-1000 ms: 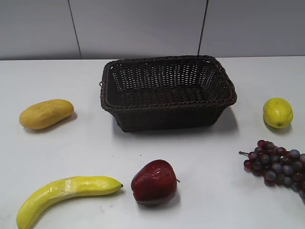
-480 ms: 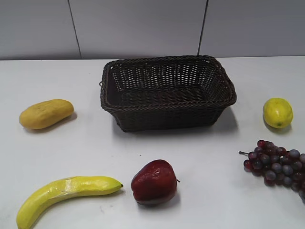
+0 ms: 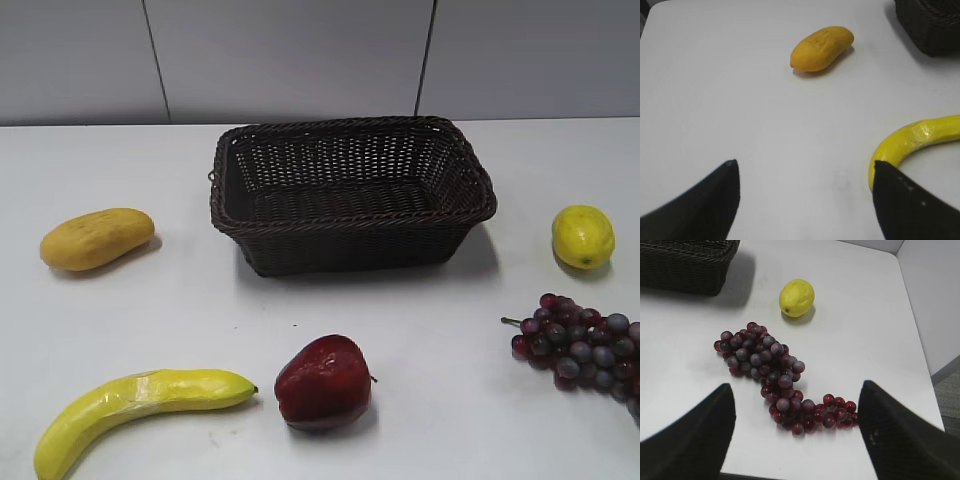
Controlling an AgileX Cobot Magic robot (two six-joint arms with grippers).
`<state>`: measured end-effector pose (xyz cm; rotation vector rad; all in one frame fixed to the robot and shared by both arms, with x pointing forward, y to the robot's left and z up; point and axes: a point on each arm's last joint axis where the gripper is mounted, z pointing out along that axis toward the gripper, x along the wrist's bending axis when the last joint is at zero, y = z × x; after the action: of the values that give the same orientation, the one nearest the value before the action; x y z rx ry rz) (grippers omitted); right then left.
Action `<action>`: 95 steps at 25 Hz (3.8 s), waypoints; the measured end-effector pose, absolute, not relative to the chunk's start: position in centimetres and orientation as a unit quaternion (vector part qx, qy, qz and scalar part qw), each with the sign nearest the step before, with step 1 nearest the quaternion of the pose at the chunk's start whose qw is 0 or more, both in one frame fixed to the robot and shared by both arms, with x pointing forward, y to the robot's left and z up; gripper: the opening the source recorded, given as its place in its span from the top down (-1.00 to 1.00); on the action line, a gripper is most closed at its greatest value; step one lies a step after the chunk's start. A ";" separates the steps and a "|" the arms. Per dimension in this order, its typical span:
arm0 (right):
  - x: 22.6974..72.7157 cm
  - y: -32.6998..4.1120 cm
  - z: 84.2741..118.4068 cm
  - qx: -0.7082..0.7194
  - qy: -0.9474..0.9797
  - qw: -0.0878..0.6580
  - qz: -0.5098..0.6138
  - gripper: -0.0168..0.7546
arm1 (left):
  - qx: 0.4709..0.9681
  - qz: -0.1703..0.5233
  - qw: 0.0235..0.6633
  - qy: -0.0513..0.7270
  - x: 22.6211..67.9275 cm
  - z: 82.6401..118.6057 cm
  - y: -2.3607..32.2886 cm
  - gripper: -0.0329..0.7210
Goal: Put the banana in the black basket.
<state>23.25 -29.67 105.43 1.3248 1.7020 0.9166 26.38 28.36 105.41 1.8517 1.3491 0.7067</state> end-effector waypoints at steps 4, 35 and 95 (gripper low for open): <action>23.2 -29.7 105.4 0.521 0.669 0.389 0.361 -0.54 | 0.760 0.246 0.359 0.482 27.2 105.5 27.9 -0.66; 23.2 -29.7 105.4 0.521 0.669 0.389 0.361 -0.54 | 0.974 0.049 0.086 0.204 42.7 94.0 16.2 -0.65; 23.2 -29.7 105.4 0.521 0.669 0.389 0.361 -0.54 | 0.957 0.259 0.112 0.066 61.0 105.1 2.7 0.09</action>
<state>23.25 -29.67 105.44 1.3241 1.7012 0.9172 61.01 2.74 105.05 2.8096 0.1941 0.7593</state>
